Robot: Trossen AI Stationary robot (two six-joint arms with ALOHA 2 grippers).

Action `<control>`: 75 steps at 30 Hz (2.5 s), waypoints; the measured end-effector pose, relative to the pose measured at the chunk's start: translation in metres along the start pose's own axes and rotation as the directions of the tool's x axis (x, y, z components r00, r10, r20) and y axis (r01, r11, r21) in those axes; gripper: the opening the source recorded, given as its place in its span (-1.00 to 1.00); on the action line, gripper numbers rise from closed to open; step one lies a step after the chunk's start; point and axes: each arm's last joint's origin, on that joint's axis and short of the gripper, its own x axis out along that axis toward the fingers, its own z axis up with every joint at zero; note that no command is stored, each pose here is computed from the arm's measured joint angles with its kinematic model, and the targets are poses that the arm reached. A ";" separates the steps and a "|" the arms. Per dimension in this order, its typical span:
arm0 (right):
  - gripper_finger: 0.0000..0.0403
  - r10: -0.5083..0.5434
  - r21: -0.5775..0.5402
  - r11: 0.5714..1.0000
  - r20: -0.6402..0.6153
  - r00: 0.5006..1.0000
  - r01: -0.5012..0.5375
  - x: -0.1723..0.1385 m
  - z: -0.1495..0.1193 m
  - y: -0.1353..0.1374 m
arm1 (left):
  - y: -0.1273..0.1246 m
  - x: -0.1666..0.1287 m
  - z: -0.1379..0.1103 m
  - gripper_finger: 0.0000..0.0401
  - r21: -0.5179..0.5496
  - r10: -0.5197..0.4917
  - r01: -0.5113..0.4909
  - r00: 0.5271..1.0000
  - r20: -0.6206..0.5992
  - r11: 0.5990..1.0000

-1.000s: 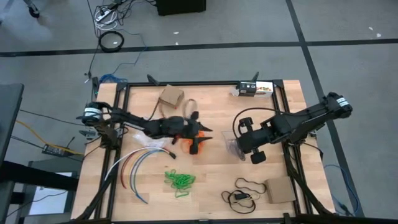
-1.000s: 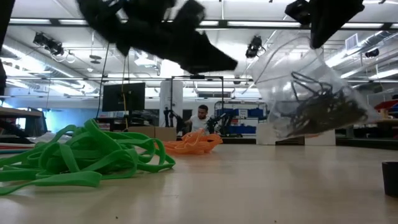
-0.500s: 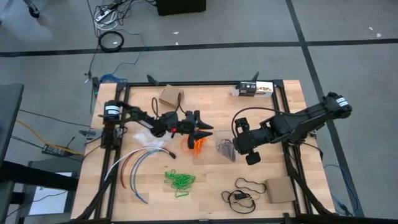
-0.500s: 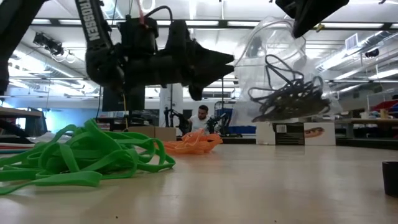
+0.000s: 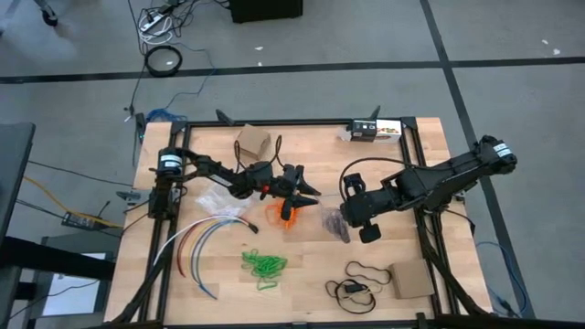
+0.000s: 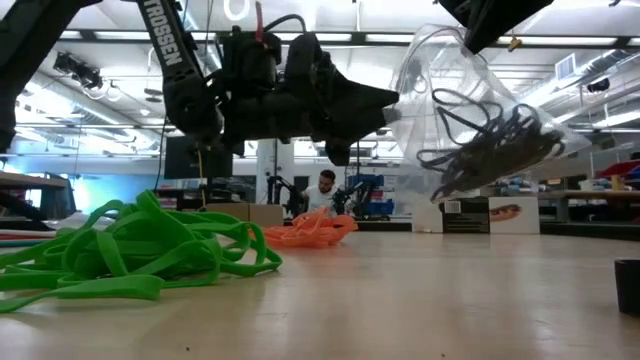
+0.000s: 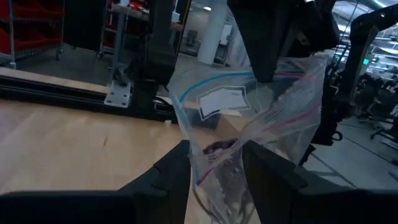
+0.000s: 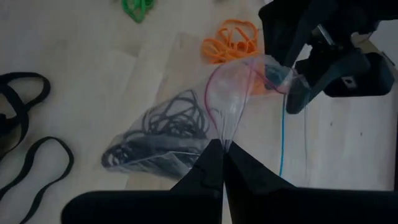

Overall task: Sort rubber bands
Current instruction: Close the transparent zip bag

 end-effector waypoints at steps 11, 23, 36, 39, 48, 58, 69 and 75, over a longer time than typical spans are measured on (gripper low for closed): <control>-1.00 -0.020 -0.004 1.000 0.001 1.000 0.020 0.000 0.000 -0.001 | 0.000 -0.001 -0.001 -0.49 -0.009 -0.062 0.062 0.998 -0.022 0.998; -1.00 0.006 -0.050 0.999 -0.191 0.982 -0.016 -0.002 -0.019 0.001 | 0.002 -0.008 0.014 -0.98 -0.081 -0.278 0.275 0.960 -0.031 0.958; -0.96 0.008 -0.021 1.000 -0.136 0.991 -0.011 -0.001 -0.014 -0.002 | -0.017 -0.021 0.040 -0.99 -0.097 -0.250 0.230 0.893 -0.375 0.968; -0.82 -0.022 0.040 0.999 -0.145 0.989 0.028 -0.001 -0.015 -0.005 | -0.024 -0.023 0.051 -0.99 -0.058 -0.213 0.210 0.862 -0.460 0.976; -0.22 -0.049 0.282 0.954 -0.191 0.980 0.102 -0.001 -0.029 -0.008 | -0.038 -0.028 0.080 -0.99 0.070 -0.076 0.144 0.807 -0.586 0.987; -0.15 -0.075 0.433 0.901 0.075 0.994 0.035 0.027 -0.075 0.018 | -0.041 -0.027 0.086 -0.99 0.082 -0.052 0.126 0.797 -0.602 0.989; -0.20 -0.305 0.535 0.843 0.376 0.875 0.064 0.081 -0.116 0.045 | -0.042 -0.025 0.087 -0.99 0.113 -0.008 0.092 0.808 -0.590 0.989; -0.29 -0.382 0.520 0.846 0.439 0.813 0.116 0.087 -0.110 0.048 | -0.043 -0.023 0.088 -0.99 0.111 0.002 0.077 0.816 -0.578 0.991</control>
